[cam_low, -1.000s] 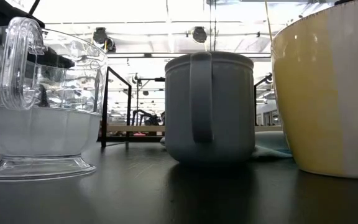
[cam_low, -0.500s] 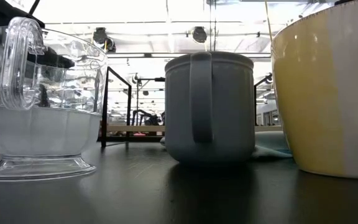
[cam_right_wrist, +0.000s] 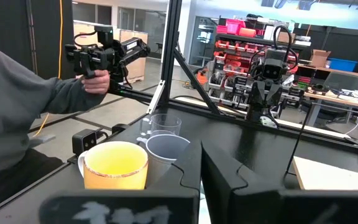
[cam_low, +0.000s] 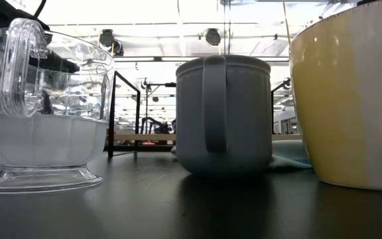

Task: Stack small to large cups/mugs on shelf
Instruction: Put the yellow mug on the shelf

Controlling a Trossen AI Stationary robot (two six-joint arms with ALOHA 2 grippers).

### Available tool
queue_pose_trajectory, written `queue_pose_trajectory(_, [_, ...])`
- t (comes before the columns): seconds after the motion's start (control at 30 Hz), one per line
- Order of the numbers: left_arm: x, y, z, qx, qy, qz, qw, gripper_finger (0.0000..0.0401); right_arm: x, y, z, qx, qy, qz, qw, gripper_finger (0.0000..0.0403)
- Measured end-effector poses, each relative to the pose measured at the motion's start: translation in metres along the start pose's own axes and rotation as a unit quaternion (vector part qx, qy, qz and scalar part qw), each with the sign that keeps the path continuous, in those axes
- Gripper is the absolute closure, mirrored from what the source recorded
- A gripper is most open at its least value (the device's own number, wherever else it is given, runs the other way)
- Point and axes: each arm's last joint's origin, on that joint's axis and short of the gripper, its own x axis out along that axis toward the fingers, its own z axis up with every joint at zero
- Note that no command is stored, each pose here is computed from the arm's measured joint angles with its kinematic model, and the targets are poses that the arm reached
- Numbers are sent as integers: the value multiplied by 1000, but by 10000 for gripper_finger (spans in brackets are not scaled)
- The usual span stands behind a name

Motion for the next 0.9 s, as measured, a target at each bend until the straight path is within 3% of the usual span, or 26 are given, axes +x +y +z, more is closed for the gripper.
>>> queue_pose_trajectory(0.2, [0,0,1,-4,-4,0,1000,368,0,0,0,0,0,0,1000,403])
queue_pose_trajectory(0.57, [0,0,1,-85,-5,0,996,368,0,0,2,2,-8,-1,1000,403])
queue_pose_trajectory(0.9, [0,0,3,-85,-16,-1,996,368,3,-1,8,-23,-36,-4,999,403])
